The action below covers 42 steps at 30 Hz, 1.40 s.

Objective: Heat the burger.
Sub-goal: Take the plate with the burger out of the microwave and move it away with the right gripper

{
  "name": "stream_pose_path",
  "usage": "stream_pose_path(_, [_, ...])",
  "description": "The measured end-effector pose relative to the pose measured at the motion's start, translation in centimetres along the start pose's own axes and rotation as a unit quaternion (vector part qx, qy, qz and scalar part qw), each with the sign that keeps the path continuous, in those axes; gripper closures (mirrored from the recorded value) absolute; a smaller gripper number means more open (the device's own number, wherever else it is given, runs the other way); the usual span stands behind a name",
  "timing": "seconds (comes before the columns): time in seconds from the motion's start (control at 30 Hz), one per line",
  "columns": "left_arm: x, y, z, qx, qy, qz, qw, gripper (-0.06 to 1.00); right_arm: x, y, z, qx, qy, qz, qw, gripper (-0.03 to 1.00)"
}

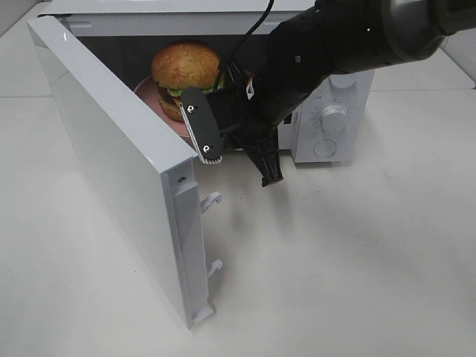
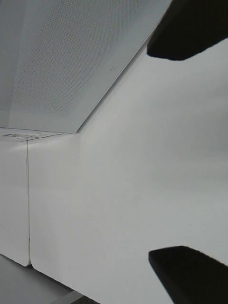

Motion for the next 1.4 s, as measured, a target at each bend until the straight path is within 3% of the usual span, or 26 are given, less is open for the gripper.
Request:
stream_pose_path(0.4, [0.0, 0.0, 0.0, 0.000, 0.000, 0.000, 1.000, -0.05, 1.8, -0.6, 1.6, 0.050, -0.021, -0.010, 0.998, 0.90])
stream_pose_path(1.4, [0.0, 0.0, 0.0, 0.000, 0.000, 0.000, 1.000, -0.05, 6.7, -2.1, 5.5, 0.060, -0.016, -0.010, 0.998, 0.90])
Point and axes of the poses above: a point on each arm's last joint axis where the gripper is mounted, x pointing back along that axis away from the gripper, z along the wrist's bending axis when the last joint is at zero, y = z × x, the point moved 3 cm from there along -x, pointing out along that axis toward the gripper, and after that the axes turned 8 degrees about -x, right-handed, at the moved point
